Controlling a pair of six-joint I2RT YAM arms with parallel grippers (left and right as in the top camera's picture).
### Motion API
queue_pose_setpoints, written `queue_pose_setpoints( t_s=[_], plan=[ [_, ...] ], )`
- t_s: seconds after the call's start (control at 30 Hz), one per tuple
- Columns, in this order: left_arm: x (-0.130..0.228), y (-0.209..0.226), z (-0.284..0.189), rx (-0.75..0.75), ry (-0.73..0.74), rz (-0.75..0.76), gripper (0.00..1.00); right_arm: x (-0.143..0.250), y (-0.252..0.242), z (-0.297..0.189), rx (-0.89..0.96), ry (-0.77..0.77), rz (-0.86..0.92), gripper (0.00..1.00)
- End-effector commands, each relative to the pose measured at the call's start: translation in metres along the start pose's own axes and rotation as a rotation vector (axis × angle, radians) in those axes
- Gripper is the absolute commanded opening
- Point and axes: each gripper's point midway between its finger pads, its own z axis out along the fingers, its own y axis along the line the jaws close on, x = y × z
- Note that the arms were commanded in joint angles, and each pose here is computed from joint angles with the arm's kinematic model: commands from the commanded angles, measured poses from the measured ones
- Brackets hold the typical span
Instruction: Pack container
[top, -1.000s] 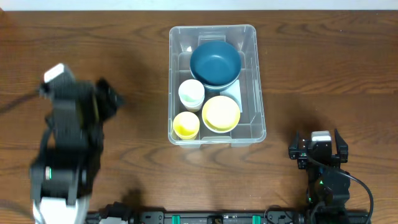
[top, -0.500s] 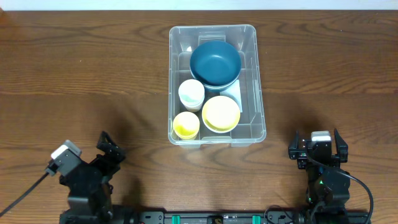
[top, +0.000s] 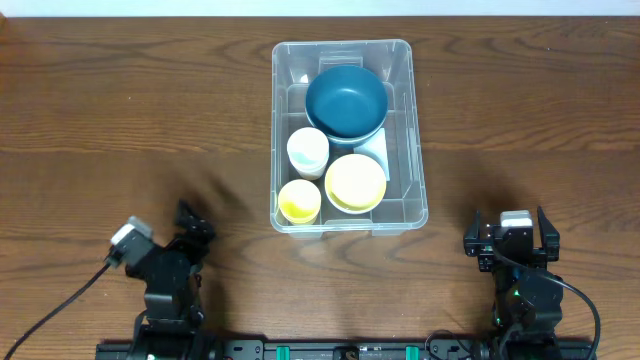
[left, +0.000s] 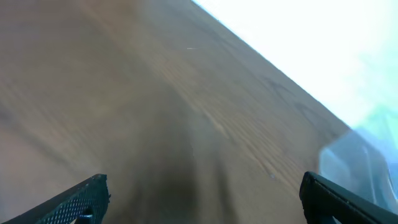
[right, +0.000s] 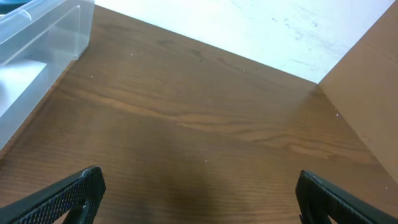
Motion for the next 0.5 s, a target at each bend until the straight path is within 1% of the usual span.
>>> queue_pose_setpoints(
  t_s=[0.0,0.1,0.17,0.3,0.37,0.47],
  plan=[
    [0.017,-0.017,0.004,0.109,0.057,0.183,0.98,0.001,0.000,0.000,0.000,0.003,-0.010,0.99],
    [0.035,-0.035,0.007,0.238,0.100,0.341,0.98,0.001,0.000,0.000,0.000,0.003,-0.010,0.99],
    [0.039,-0.037,0.009,0.248,0.117,0.347,0.98,0.001,0.000,0.000,0.000,0.003,-0.010,0.99],
    [0.049,-0.033,0.016,0.222,0.161,0.362,0.98,0.001,0.000,0.000,0.000,0.003,-0.010,0.99],
    [0.049,-0.024,0.023,0.159,0.160,0.374,0.98,0.001,0.000,0.000,0.000,0.003,-0.010,0.99],
    [0.042,0.012,0.031,-0.051,0.129,0.413,0.98,0.001,0.000,0.000,-0.001,0.003,-0.010,0.99]
  ],
)
